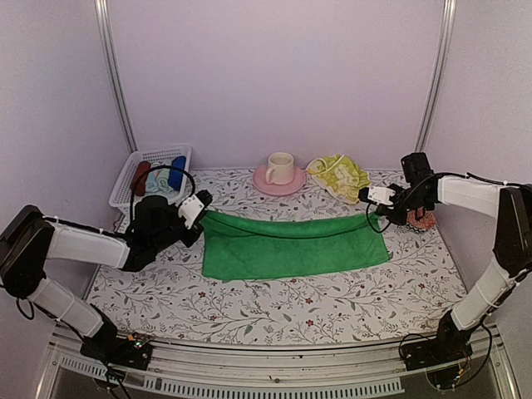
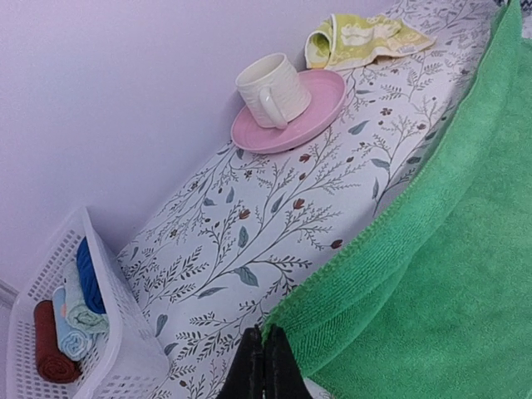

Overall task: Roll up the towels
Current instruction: Fold the towel at the center of the board.

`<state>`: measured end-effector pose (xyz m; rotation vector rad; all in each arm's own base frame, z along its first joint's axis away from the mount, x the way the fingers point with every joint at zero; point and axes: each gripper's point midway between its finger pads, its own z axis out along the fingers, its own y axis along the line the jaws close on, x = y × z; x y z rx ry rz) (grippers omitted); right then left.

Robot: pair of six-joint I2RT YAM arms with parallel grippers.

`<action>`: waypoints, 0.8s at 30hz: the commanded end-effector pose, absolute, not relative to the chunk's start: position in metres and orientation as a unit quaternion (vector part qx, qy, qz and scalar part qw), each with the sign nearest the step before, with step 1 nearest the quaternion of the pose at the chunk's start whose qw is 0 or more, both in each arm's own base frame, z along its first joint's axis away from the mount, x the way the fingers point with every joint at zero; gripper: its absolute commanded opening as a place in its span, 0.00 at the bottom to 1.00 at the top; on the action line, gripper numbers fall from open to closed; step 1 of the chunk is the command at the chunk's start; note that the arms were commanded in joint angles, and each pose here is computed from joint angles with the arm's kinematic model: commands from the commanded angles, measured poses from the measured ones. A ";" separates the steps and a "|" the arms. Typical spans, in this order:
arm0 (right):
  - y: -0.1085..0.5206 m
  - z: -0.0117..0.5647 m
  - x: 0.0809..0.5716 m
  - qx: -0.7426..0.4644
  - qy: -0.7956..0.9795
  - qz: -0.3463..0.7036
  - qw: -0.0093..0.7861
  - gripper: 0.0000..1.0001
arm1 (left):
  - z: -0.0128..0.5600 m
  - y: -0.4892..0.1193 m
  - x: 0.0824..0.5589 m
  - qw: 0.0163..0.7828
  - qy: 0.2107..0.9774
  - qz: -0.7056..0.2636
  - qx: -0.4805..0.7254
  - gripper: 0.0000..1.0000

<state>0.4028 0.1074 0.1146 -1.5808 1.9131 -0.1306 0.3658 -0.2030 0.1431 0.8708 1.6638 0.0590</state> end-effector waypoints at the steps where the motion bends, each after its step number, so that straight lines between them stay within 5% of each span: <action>1: 0.111 0.116 0.386 -0.623 0.707 -0.038 0.332 0.02 | 0.154 -0.217 0.347 0.608 0.679 -0.002 0.412 0.00; 24: 0.105 0.090 0.328 -0.655 0.685 -0.033 0.318 0.02 | 0.105 -0.229 0.300 0.526 0.715 0.004 0.460 0.00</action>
